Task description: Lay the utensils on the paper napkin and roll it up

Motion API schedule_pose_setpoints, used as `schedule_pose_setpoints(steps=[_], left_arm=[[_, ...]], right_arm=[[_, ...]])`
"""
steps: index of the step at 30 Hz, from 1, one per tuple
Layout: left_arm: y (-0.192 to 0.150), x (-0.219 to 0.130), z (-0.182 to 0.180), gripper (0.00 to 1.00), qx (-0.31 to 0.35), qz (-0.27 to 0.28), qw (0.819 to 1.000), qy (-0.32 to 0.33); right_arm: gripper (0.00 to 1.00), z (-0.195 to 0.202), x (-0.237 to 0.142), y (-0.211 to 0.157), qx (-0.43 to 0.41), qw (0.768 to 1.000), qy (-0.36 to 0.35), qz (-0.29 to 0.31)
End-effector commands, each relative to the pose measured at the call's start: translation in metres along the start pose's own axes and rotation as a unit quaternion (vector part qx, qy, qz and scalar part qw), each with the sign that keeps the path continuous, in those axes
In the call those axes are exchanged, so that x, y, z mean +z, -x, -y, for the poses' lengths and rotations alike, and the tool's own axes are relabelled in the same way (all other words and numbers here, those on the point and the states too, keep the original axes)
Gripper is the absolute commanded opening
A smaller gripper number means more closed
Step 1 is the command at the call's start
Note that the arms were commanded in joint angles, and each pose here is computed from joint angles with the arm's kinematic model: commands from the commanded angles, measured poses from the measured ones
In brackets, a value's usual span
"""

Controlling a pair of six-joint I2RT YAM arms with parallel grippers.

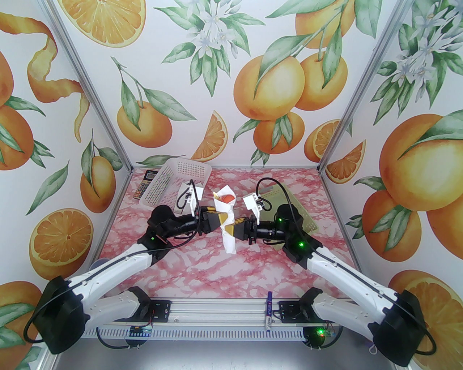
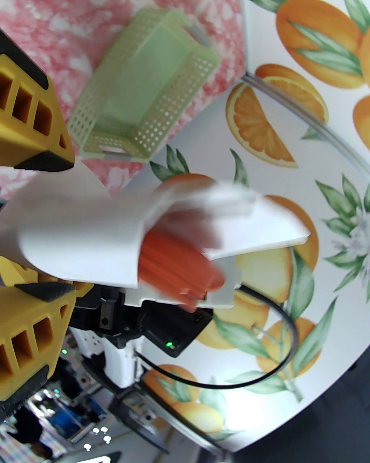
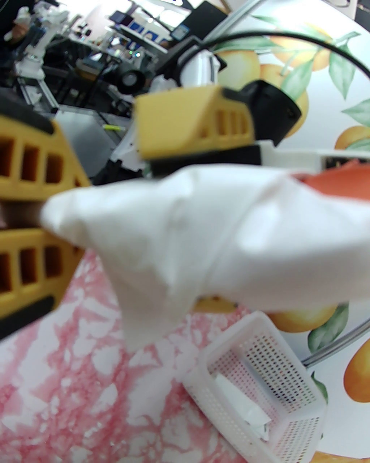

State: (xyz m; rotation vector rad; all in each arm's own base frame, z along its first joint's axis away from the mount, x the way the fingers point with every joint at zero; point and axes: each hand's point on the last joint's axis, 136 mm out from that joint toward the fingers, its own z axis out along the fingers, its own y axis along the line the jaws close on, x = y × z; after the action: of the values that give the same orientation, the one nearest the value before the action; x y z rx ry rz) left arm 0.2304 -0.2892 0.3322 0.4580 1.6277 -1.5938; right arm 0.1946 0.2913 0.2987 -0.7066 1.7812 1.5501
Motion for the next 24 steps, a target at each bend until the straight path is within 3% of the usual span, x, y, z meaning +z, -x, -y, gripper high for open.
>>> schedule_pose_setpoints(steps=[1,4,6,19,24], left_arm=[[0.004,-0.015,0.012,0.79,0.013,0.002,1.0,-0.007],[0.002,-0.017,0.021,0.95,0.007,-0.001,1.0,-0.026],[0.002,-0.017,0.026,1.0,0.001,0.003,0.999,-0.045],[-0.006,0.01,0.053,1.0,0.001,0.016,0.99,-0.141],[-0.006,0.018,0.058,0.95,-0.01,0.012,0.987,-0.163]], right_arm=[[0.02,-0.015,-0.004,0.007,-0.038,0.999,0.014,0.01],[0.01,-0.024,-0.002,0.01,-0.048,0.998,0.03,0.015],[0.01,-0.028,0.001,0.011,-0.054,0.998,0.038,0.015],[0.01,-0.044,0.015,0.013,-0.076,0.995,0.063,0.016],[0.01,-0.046,0.015,0.013,-0.081,0.995,0.063,0.019]])
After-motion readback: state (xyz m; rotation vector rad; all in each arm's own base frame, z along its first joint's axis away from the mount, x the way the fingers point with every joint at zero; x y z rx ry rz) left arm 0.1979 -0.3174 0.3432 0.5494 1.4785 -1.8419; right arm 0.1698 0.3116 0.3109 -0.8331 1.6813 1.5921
